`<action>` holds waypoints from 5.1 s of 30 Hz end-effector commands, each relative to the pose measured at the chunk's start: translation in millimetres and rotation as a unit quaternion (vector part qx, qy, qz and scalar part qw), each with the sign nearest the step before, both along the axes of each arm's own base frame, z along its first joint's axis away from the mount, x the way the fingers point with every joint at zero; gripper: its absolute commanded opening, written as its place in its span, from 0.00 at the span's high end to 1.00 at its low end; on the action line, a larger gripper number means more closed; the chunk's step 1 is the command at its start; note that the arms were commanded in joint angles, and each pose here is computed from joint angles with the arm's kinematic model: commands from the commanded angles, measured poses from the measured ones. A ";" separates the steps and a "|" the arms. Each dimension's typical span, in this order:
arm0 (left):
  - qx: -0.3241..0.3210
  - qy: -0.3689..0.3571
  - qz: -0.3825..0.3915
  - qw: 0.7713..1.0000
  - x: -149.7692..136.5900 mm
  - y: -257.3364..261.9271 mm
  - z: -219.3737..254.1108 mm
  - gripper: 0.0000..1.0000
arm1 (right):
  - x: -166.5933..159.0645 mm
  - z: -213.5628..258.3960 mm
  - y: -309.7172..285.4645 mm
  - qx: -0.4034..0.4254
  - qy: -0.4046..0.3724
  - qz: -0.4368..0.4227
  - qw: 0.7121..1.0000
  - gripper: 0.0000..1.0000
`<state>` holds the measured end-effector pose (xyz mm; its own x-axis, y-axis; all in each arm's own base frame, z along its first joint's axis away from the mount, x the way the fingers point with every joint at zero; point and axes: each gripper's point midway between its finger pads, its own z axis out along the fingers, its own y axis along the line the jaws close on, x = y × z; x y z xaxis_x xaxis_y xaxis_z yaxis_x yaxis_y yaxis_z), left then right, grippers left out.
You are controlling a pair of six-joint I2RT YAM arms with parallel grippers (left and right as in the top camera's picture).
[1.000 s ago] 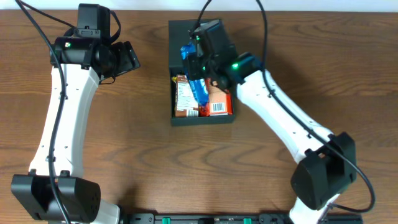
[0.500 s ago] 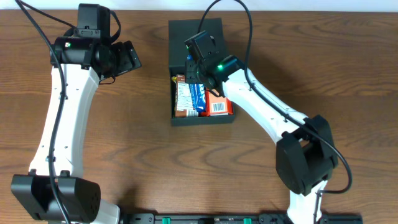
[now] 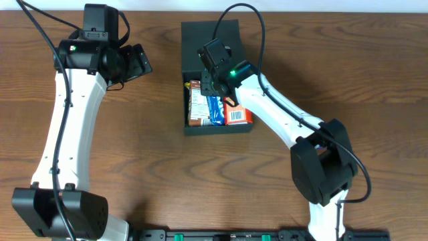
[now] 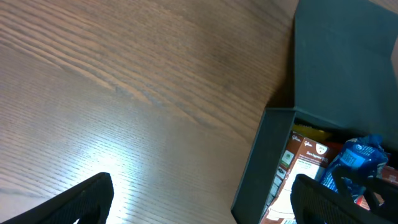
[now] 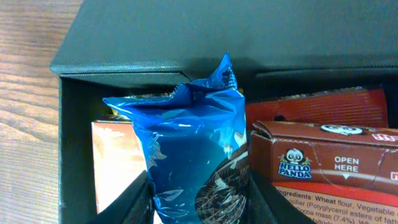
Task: Pack container
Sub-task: 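Lower the Oreo pack into the black box and release it, then press the Oreo pack down into the box with the right gripper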
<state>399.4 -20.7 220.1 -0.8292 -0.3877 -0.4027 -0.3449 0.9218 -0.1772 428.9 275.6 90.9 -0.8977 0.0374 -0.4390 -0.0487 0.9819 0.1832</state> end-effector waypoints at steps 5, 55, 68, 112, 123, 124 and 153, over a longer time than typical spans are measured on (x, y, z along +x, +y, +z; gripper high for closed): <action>0.010 -0.011 0.003 1.000 1.9 6.0 8.7 0.08 | -5.8 -2.4 -8.0 -0.028 0.010 0.001 1.000 0.98; 0.008 -0.011 0.006 1.000 1.8 5.9 8.6 0.07 | 24.2 -8.9 -0.5 -0.058 -0.007 0.126 0.990 0.98; 0.008 -0.013 0.007 1.000 2.7 5.9 9.1 0.07 | 6.5 -10.2 -0.5 -0.062 0.025 0.156 0.986 0.98; 0.008 -0.009 0.006 1.000 1.0 5.9 8.1 0.07 | 32.8 8.2 -20.6 -0.053 0.012 0.142 0.988 0.98; 0.008 -0.009 0.006 1.000 1.1 5.9 8.2 0.07 | 32.4 -9.1 -20.8 -0.058 0.027 0.143 0.988 0.98; 0.008 -0.009 0.006 1.000 1.1 5.9 8.2 0.07 | 33.7 -8.4 -21.4 -0.058 0.026 0.142 0.988 0.98; 0.008 -0.011 0.006 1.000 2.1 5.9 8.6 0.07 | 32.7 -13.4 -3.8 -0.035 0.034 0.159 0.986 0.98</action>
<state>399.4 -20.8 220.1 -0.8291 -0.3880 -0.4025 -0.3450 0.9216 -0.1777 467.5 262.2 91.7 -0.8842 -0.2479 -0.3959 -0.3207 0.9384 0.1287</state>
